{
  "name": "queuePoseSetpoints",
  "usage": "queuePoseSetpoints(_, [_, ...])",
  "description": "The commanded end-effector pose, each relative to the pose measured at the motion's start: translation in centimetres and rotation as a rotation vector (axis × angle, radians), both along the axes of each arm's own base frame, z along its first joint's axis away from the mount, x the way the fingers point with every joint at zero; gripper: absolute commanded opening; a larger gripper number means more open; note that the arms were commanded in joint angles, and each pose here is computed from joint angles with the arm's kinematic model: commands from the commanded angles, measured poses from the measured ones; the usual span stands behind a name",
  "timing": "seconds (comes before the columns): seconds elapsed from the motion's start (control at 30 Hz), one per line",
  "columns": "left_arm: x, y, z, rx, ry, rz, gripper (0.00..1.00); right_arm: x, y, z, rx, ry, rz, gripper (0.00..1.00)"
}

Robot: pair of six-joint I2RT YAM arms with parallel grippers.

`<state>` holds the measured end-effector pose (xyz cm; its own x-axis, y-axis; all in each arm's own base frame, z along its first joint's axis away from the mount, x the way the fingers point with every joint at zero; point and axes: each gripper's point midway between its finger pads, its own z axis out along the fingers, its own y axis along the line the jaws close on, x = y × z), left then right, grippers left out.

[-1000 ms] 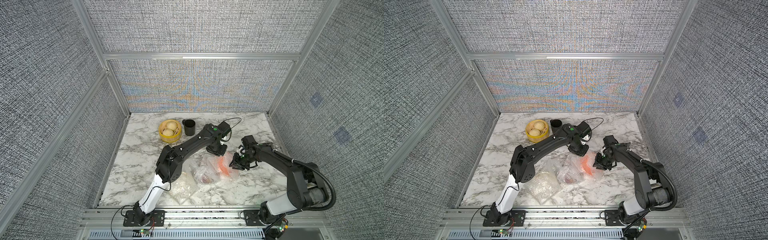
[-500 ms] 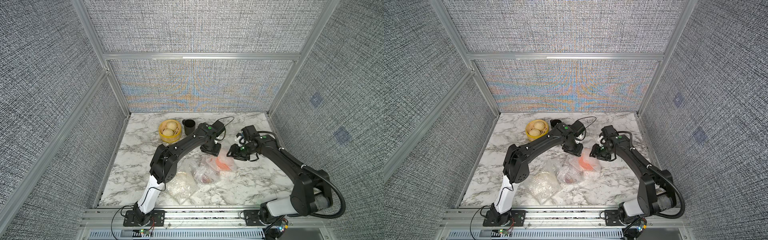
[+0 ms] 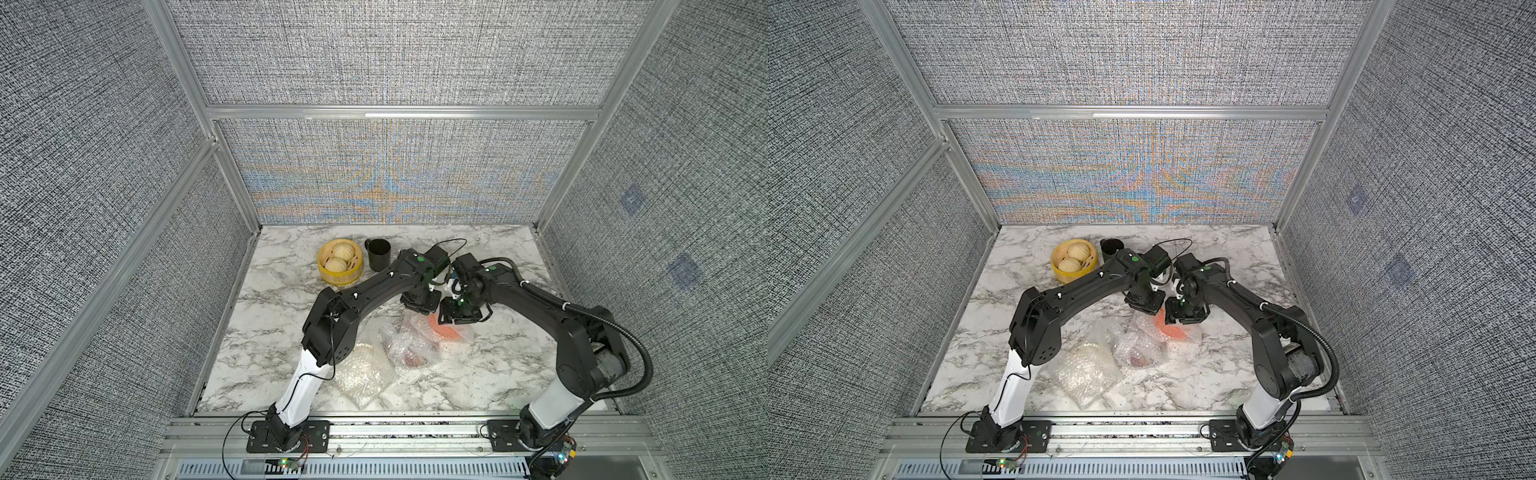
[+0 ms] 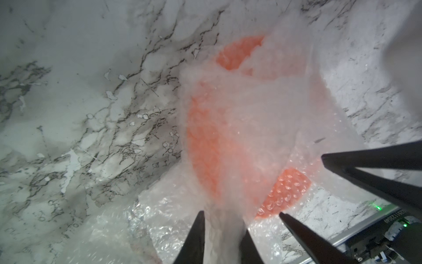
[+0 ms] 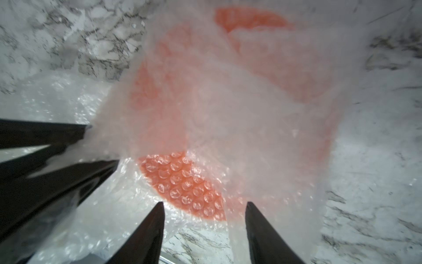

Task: Unpack dinner plates from bubble wrap
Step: Unwrap the bubble wrap at the center of the board.

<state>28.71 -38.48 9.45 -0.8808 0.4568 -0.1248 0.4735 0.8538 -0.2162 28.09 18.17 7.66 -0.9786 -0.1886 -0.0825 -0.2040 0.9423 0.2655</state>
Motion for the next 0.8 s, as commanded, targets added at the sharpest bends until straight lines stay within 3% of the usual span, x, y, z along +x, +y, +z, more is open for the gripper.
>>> queuePoseSetpoints(0.0, [0.3,-0.3,0.2,-0.012,-0.004,0.006,0.15,0.0,-1.7,-1.2,-0.125,0.004,-0.003,0.58])
queuePoseSetpoints(0.13, [0.2,0.0,0.2,-0.005,-0.001,-0.006,0.05,0.7,-3.6,-2.0,-0.235,-0.009,-0.055,0.51])
queuePoseSetpoints(0.33, [0.0,0.6,0.0,0.017,0.002,-0.017,0.01,1.3,-6.7,-0.7,-0.299,-0.050,-0.139,0.13])
queuePoseSetpoints(0.43, [-0.1,0.9,0.0,0.026,-0.001,-0.019,0.01,1.0,-8.8,0.1,-0.297,-0.050,-0.197,0.01])
queuePoseSetpoints(0.53, [-0.2,0.8,0.1,0.013,-0.001,-0.022,0.00,0.7,-8.4,1.7,-0.186,-0.075,-0.192,0.06])
queuePoseSetpoints(0.67, [-0.2,0.2,0.3,-0.016,0.003,-0.027,0.00,-0.8,-3.7,3.7,-0.001,-0.095,-0.031,0.39])
queuePoseSetpoints(0.77, [-0.1,0.0,0.3,-0.022,0.005,-0.028,0.00,-2.0,-2.3,2.8,0.013,-0.050,0.045,0.47])
